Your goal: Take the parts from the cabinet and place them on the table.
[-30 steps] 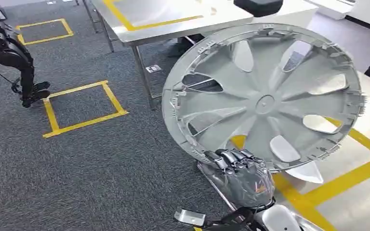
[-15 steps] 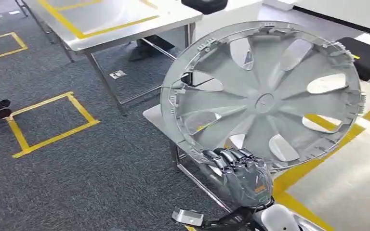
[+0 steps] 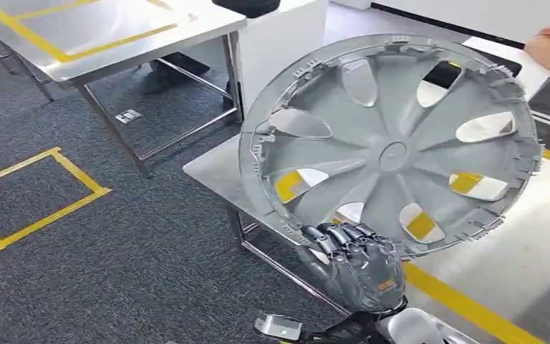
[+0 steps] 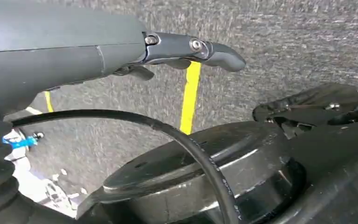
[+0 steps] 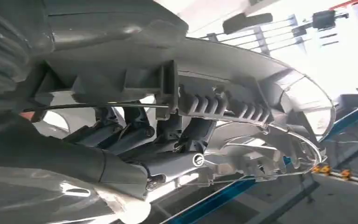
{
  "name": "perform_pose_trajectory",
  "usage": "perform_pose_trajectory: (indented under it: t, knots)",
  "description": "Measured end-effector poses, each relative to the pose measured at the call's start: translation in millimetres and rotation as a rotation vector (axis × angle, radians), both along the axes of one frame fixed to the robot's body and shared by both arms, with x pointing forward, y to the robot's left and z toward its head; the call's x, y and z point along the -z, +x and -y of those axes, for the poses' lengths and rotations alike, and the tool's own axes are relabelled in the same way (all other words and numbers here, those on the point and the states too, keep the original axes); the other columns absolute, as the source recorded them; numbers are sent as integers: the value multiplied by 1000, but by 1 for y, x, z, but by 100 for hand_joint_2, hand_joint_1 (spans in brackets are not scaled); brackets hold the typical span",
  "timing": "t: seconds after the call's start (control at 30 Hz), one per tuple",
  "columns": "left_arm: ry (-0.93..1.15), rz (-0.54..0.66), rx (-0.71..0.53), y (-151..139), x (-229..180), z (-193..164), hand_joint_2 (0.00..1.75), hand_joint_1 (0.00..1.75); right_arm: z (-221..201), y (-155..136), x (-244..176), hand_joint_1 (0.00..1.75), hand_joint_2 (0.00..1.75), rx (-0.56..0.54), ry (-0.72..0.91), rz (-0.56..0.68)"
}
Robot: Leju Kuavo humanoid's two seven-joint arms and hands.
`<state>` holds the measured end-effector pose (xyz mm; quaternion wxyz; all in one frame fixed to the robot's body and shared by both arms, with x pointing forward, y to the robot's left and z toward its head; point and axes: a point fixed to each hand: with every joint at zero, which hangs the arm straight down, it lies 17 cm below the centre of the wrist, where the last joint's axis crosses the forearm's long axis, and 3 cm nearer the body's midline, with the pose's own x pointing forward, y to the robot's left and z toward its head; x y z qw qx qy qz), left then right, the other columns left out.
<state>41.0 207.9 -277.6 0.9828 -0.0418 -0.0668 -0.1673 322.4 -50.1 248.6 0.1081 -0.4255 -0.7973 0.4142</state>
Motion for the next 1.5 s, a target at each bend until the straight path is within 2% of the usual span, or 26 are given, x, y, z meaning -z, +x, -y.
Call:
perform_pose_trajectory:
  t: [0.43, 1.1, 1.5]
  knots:
    - [-3, 27, 2, 7, 0, -4, 175, 0, -4, -3, 4, 175, 175, -8, -11, -11]
    - [-16, 20, 19, -8, 0, 0, 175, 0, -6, -1, 2, 175, 175, -16, -12, -12]
    - [-16, 36, 17, -1, 0, -3, 175, 0, -8, -2, 2, 175, 175, -25, -16, -15]
